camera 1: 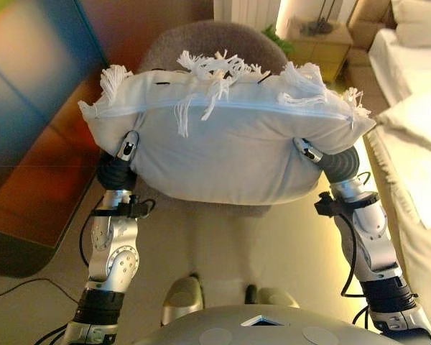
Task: Pick up the cushion and take it to the sofa
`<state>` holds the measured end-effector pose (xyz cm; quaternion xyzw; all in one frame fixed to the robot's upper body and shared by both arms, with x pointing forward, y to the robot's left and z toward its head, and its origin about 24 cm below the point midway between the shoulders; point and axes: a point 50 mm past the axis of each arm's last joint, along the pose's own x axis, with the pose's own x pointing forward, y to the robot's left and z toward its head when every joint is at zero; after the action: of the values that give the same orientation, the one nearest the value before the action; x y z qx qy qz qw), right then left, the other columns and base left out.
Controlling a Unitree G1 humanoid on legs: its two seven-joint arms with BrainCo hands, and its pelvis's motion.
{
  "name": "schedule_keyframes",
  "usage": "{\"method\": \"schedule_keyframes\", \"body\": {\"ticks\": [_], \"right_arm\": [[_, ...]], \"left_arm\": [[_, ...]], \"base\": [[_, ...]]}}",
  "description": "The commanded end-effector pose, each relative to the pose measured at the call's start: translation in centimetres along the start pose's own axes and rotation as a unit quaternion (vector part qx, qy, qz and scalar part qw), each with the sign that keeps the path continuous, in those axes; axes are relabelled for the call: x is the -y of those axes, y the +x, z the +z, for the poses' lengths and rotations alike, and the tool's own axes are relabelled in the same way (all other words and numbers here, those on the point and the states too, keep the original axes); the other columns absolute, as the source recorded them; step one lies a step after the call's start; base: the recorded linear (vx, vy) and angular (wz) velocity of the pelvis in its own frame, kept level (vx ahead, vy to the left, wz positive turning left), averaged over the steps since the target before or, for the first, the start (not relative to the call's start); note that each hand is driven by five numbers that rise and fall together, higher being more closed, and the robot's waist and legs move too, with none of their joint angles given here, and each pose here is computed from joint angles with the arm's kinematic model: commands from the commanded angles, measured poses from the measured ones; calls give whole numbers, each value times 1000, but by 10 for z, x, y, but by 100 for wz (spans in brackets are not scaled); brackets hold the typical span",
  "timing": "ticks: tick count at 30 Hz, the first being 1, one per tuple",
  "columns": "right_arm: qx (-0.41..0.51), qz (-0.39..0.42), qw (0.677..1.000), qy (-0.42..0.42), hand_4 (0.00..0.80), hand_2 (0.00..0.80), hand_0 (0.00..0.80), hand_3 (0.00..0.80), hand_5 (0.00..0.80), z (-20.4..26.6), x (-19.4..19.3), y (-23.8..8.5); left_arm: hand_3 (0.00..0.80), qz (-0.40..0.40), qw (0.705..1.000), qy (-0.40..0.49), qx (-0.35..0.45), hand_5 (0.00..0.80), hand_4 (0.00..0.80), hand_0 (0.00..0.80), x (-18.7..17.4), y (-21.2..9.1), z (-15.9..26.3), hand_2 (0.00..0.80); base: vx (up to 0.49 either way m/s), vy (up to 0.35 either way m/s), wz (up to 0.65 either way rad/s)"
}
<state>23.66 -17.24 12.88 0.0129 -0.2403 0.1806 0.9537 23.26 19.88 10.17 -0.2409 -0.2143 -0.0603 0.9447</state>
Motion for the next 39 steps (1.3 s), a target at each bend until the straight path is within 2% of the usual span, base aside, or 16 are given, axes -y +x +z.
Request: {"method": "schedule_keyframes", "body": {"ticks": [1,12,22,29,33,39], "right_arm": [[97,56,993,22,800,800,800,800,800,30,-22,21],[91,70,993,32,800,800,800,800,800,30,-14,17],[105,17,993,47,800,800,800,800,800,26,-20,12],[91,5,995,45,800,800,800,800,800,17,-19,11],[103,-7,994,24,800,800,800,800,800,20,-6,16],[80,-8,996,23,800,800,800,800,800,20,-4,19]], "left_arm": [[800,-71,993,-25,88,800,800,800,26,15,24,800],[800,-31,994,-23,106,800,800,800,14,9,29,800],[800,-77,993,5,88,800,800,800,10,9,42,800],[800,-80,994,-3,76,800,800,800,17,21,35,800],[800,-104,991,-9,87,800,800,800,21,22,37,800],[800,-65,996,-4,61,800,800,800,19,14,26,800]], "base": [[399,64,-54],[496,151,-25],[615,177,-11],[323,3,-2],[142,-103,55],[161,-70,26]]}}
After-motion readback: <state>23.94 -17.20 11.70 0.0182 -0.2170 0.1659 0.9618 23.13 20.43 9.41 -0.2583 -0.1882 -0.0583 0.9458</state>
